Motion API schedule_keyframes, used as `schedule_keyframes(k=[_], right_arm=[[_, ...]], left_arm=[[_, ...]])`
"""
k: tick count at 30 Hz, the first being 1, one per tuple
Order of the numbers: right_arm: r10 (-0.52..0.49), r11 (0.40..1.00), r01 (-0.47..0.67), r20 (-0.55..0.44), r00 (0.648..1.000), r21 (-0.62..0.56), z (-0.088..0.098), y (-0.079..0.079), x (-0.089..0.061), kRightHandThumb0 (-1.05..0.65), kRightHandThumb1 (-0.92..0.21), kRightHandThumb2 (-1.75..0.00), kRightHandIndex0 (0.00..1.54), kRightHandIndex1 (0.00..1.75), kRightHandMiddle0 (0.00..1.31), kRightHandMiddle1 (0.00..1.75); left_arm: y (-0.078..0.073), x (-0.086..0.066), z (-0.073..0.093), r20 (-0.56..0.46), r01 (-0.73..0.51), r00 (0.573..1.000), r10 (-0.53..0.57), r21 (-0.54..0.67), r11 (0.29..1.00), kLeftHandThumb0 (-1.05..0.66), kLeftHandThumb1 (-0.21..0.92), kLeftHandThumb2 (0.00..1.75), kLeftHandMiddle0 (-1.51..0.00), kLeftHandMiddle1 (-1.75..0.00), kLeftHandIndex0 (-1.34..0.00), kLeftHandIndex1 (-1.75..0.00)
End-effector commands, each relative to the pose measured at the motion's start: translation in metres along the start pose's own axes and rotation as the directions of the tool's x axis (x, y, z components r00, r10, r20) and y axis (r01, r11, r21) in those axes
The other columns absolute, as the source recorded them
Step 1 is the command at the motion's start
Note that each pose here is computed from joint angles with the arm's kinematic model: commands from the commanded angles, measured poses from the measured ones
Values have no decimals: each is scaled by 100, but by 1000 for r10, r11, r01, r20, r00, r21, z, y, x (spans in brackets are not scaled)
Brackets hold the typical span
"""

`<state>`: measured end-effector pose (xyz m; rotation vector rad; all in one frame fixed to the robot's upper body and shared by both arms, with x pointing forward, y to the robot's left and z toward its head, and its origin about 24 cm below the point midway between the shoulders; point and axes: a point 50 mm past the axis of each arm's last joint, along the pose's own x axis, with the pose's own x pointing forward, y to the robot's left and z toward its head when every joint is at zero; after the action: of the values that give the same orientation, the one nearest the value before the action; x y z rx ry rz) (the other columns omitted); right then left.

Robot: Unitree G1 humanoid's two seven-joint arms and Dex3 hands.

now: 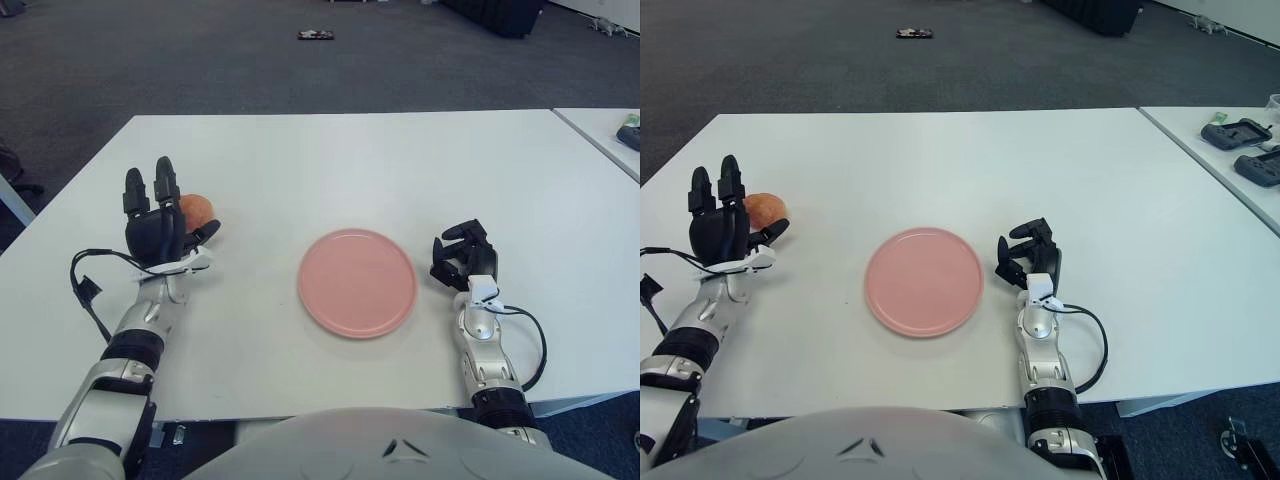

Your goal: Put the apple into the plate.

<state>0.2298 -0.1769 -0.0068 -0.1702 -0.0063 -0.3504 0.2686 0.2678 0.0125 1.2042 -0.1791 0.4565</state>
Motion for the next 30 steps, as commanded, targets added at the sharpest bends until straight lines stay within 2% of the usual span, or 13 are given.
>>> schedule_keyframes(k=[1, 11, 17, 18, 20, 23, 30], right_arm=[[12, 999, -15, -83, 996, -36, -15, -1, -8, -41, -53, -106, 73, 152, 44, 175], [14, 999, -18, -97, 995, -41, -15, -1, -8, -41, -53, -106, 73, 153, 44, 175], [14, 999, -19, -101, 995, -46, -14, -2, -8, -41, -53, -106, 73, 153, 44, 175], [10, 999, -15, -98, 995, -46, -14, -2, -8, -41, -53, -106, 72, 153, 44, 175], [6, 999, -10, -93, 996, -46, -13, -3, -8, -41, -53, -106, 72, 153, 44, 175], [2, 999, -6, -89, 996, -46, -13, -3, -8, -41, -53, -106, 73, 152, 44, 175], [-5, 999, 1, -92, 996, -48, -13, -5, -8, -41, -53, -105, 72, 151, 44, 175]], left_arm=[[2, 11, 3, 32, 11, 999, -12, 6, 1000, -105, 52, 75, 0, 0, 0, 0], [-3, 24, 0, 27, 102, 994, -103, 21, 995, -105, 54, 76, 0, 0, 0, 0], [-10, 35, -1, -14, 174, 985, -173, 58, 983, -105, 57, 78, 0, 0, -1, -1], [-12, 37, -4, -31, 219, 976, -217, 92, 971, -105, 64, 71, 0, 0, 0, -11], [-13, 40, -8, -54, 269, 963, -264, 132, 954, -105, 67, 71, -1, -1, 0, -24], [-15, 40, -10, -62, 307, 951, -301, 155, 939, -105, 69, 69, -2, -3, 0, -28], [-19, 41, -7, -79, 380, 925, -373, 116, 918, -105, 68, 68, 0, -14, 0, -18]])
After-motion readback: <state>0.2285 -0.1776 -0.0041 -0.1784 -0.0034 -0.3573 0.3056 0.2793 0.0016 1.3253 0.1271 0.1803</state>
